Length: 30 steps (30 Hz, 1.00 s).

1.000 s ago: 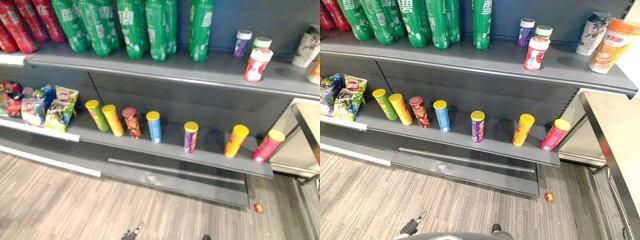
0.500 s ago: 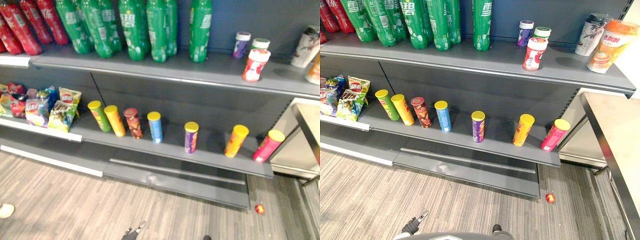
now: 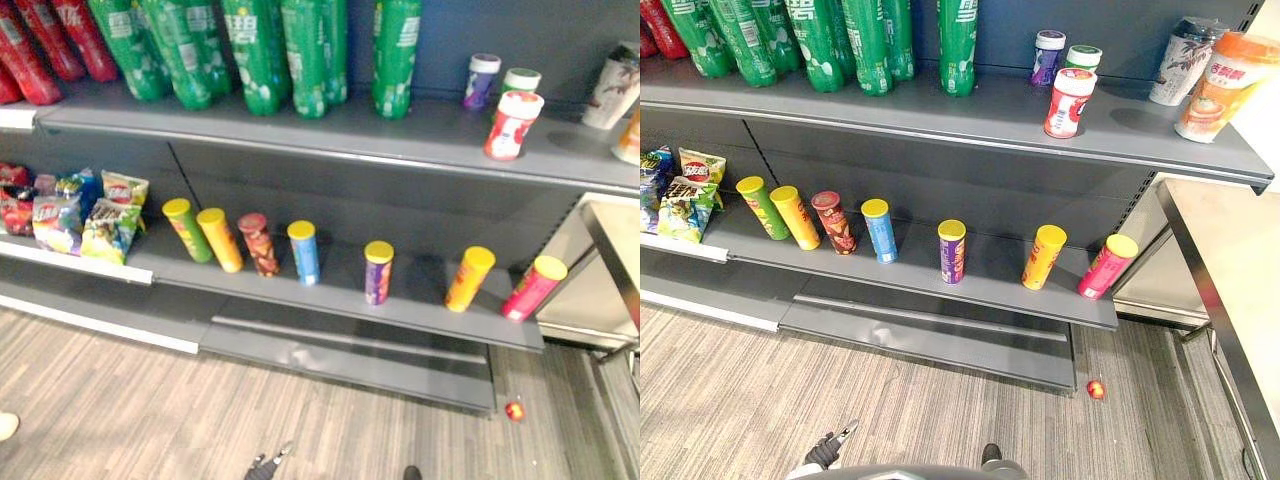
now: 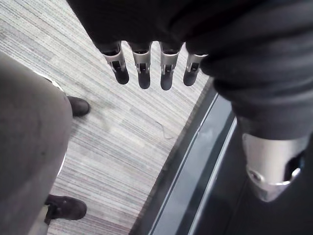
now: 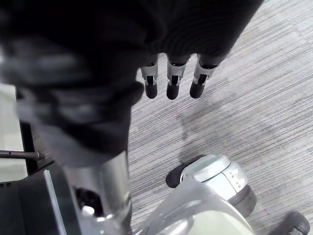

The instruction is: Put the gum and the chips on the shelf.

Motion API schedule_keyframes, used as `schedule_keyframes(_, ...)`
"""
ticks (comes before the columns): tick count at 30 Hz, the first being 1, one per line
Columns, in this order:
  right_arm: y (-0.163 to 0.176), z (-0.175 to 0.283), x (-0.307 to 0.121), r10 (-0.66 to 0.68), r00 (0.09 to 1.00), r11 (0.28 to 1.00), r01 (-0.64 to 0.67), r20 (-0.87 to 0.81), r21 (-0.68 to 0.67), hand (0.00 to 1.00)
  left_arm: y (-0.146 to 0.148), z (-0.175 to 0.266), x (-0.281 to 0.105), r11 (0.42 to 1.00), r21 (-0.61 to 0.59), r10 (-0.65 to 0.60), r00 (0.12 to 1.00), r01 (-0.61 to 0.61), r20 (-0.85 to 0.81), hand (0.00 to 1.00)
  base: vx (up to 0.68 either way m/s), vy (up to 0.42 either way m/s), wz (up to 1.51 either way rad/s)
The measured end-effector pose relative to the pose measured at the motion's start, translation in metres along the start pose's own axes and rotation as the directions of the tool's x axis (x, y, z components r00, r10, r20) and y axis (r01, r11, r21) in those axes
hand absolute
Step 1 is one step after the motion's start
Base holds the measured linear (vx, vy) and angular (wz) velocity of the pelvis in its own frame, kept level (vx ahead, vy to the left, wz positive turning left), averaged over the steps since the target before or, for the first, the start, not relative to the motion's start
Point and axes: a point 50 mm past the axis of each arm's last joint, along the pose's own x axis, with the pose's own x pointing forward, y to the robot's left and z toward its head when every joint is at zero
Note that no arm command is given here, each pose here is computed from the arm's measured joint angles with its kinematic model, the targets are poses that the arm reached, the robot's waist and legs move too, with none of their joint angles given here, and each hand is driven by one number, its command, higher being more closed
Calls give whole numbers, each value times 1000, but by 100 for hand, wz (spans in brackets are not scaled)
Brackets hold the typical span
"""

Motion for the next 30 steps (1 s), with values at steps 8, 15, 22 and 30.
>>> schedule_keyframes(8,1,1,0,2,1000,1000,-2,5,2,0,-1,2,0,1000,-1,-1,1000,1,4,0,-2,-1,3)
schedule_keyframes(15,2,3,0,6,1000,1000,-6,22,6,0,-1,3,1,1000,-23,4,1000,-4,9,0,0,0,0)
schedule_keyframes(22,2,4,0,6,1000,1000,-6,23,10,0,-1,4,1,1000,-29,6,1000,-5,15,0,0,0,0)
schedule_keyframes(30,2,3,0,5,1000,1000,-6,22,9,0,-1,3,1,1000,-26,6,1000,-6,6,0,0,0,-1)
